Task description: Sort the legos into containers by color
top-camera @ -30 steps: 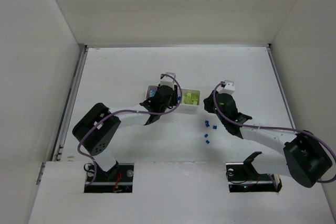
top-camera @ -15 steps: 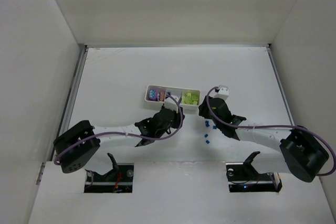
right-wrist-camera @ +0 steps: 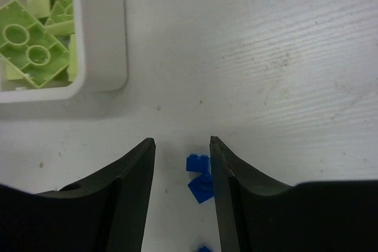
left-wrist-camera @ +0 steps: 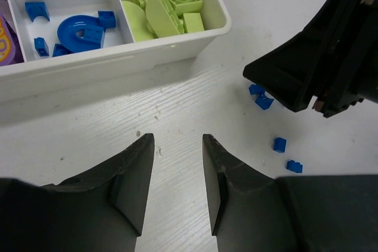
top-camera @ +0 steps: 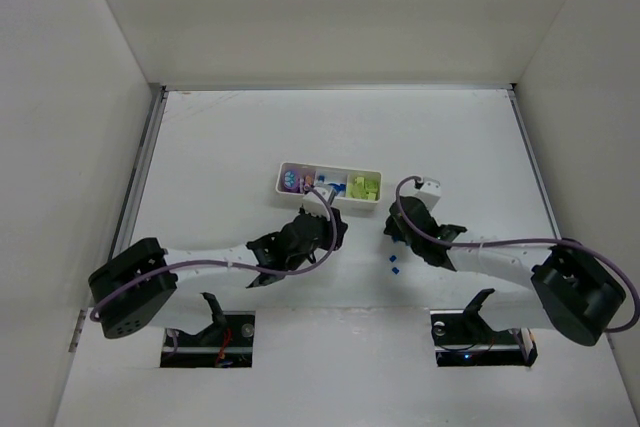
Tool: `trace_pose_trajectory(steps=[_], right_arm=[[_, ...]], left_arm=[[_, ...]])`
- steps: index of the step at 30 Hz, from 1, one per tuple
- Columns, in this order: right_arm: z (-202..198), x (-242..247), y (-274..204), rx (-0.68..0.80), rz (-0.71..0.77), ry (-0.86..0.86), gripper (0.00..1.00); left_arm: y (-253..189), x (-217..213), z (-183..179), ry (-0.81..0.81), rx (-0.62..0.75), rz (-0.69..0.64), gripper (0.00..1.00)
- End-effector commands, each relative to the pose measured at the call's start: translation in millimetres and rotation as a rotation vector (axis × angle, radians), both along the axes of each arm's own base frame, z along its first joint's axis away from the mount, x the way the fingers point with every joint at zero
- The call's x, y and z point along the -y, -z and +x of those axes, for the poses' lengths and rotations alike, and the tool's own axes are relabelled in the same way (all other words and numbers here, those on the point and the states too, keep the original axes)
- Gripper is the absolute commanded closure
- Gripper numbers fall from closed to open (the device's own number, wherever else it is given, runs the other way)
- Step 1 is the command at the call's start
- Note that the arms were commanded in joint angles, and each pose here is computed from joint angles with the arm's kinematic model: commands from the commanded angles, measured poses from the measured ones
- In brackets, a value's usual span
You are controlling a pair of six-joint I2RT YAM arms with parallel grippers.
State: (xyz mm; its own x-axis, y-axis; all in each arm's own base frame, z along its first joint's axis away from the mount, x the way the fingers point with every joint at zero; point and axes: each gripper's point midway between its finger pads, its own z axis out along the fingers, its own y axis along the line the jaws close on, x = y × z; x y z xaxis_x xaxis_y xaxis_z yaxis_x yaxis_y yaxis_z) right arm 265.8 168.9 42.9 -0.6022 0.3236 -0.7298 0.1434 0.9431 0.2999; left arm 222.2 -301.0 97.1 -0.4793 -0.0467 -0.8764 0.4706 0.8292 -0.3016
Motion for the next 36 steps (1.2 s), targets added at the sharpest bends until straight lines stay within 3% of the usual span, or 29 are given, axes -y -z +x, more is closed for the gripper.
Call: trace_pose_trajectory(steps=[1,10,28,36], right_arm=[[0.0,4.5,-1.7,-0.012,-0.016,0.071,0.53],[-4.5,-0.5,6.2,-0.048,-0.056,0.092,0.54],[-13.5,-12.6,20.0,-0.113,-0.149,0.062,0.75],[-8.9,-43.4,-22.4,-0.024,-0.087,-0.008,0.76]], left_arm=[[-25.0,1.0,3.5,-0.010,0.047,-0.093,0.64],[-38.9,-18.2,14.9,-0.059,0.090,-0.140,0.63],[-46.8,-81.5,36.2,-0.207,0.155,-0.174,0.61],[-48.6,-105.2,42.5,-0.285,0.160,-0.212,0.61]])
